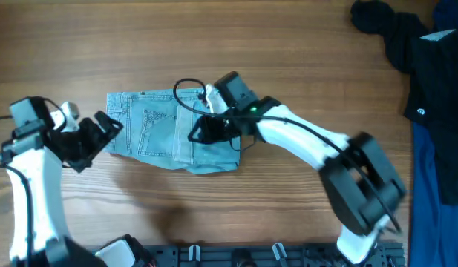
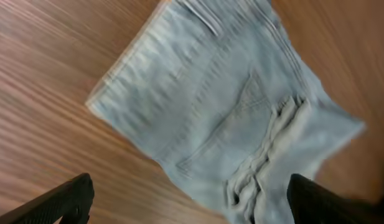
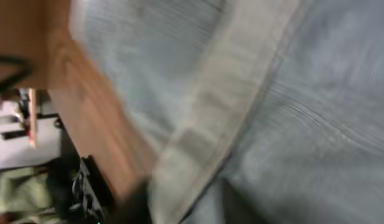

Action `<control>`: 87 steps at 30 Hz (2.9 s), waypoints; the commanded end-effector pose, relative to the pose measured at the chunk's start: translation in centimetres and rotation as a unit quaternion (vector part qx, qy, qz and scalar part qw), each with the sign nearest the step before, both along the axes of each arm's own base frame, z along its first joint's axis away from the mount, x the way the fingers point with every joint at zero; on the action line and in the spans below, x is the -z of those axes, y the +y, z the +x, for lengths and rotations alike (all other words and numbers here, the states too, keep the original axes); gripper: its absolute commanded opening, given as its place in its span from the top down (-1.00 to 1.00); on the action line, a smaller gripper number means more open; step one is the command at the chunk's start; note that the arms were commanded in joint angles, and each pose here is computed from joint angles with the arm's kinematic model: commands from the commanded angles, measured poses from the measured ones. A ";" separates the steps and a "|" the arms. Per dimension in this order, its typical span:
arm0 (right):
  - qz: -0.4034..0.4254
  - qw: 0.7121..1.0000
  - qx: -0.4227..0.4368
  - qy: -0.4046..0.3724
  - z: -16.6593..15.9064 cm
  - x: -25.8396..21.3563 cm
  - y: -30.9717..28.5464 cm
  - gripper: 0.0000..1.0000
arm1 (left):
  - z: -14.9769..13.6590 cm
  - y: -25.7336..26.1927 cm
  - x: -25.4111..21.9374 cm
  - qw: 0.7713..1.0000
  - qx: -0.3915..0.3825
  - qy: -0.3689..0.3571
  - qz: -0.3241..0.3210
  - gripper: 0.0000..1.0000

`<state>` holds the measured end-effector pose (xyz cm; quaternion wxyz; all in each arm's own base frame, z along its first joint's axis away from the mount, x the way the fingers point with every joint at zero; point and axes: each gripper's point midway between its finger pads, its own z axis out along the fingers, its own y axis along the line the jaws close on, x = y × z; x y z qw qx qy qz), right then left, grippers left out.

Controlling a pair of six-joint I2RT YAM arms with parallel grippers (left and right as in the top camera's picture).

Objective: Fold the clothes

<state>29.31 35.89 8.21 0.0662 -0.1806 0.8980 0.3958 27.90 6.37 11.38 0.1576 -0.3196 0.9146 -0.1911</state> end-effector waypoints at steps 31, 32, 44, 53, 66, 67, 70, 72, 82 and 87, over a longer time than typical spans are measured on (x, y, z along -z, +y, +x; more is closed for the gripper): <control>0.010 0.961 0.068 -0.267 0.7 -18.4 -8.4 -0.33 | 6.4 -5.5 8.8 0.964 0.182 -0.079 -0.179 0.92; 0.005 0.958 0.073 -0.278 0.8 -18.7 -8.7 -0.33 | 6.4 -6.3 7.7 0.954 0.197 -0.099 -0.203 0.92; -0.096 0.937 0.120 -0.313 2.5 -17.4 -12.1 -0.40 | 6.3 -6.4 -1.9 0.944 0.251 -0.138 -0.166 0.92; -0.116 0.934 0.277 -0.192 4.7 -15.5 -19.0 -0.51 | 5.9 -13.1 -5.9 0.945 0.294 -0.008 0.145 0.92; -0.138 0.925 0.311 -0.170 5.2 -14.7 -22.1 -0.54 | 2.0 -29.4 5.0 0.927 0.338 0.122 0.110 0.33; -0.138 0.925 0.311 -0.170 5.2 -14.7 -22.1 -0.54 | 1.5 -30.6 5.3 0.925 0.347 0.121 0.099 0.26; -0.138 0.925 0.311 -0.170 5.2 -14.7 -22.1 -0.54 | 0.7 -34.0 5.1 0.919 0.374 0.091 0.089 -0.32; -0.139 0.925 0.311 -0.169 5.2 -14.7 -22.1 -0.54 | 0.2 -35.2 5.0 0.916 0.384 0.081 0.084 -0.42; -0.143 0.920 0.318 -0.179 5.6 -14.9 -22.4 -0.57 | 0.9 -32.7 1.1 0.928 0.362 0.079 0.025 0.27; -0.127 0.934 0.267 -0.201 5.4 -15.3 -21.2 -0.54 | 3.5 -26.3 -4.8 0.958 0.285 0.015 0.042 0.22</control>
